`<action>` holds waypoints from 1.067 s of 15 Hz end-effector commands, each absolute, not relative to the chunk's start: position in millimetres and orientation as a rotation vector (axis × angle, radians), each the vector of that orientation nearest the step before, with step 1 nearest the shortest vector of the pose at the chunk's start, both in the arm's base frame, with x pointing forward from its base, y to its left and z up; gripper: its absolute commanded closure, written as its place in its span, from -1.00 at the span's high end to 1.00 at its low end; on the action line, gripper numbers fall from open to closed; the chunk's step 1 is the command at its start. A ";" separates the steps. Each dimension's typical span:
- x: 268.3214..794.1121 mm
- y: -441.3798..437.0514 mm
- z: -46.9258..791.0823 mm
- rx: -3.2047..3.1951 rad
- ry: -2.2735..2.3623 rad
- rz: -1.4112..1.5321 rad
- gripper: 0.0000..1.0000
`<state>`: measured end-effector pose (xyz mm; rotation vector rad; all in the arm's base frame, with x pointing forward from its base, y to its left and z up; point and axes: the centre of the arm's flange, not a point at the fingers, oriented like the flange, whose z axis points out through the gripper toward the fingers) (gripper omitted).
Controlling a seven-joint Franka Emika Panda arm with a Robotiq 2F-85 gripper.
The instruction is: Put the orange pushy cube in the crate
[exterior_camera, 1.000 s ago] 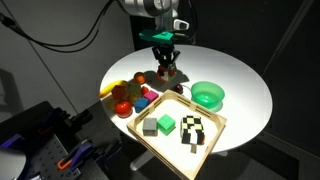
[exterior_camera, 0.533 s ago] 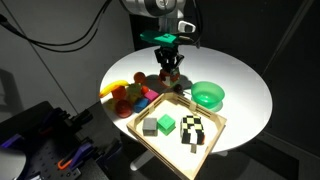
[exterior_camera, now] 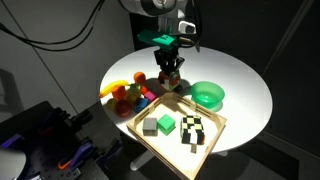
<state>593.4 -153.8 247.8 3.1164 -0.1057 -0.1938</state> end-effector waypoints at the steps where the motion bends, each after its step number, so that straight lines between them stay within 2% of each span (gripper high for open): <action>1: 565.1 -162.4 257.9 3.131 -0.159 -0.139 -0.83; 7: 539.8 -180.4 251.0 3.136 -0.244 -0.146 -0.83; 16: 531.2 -190.3 216.3 3.155 -0.285 -0.261 -0.83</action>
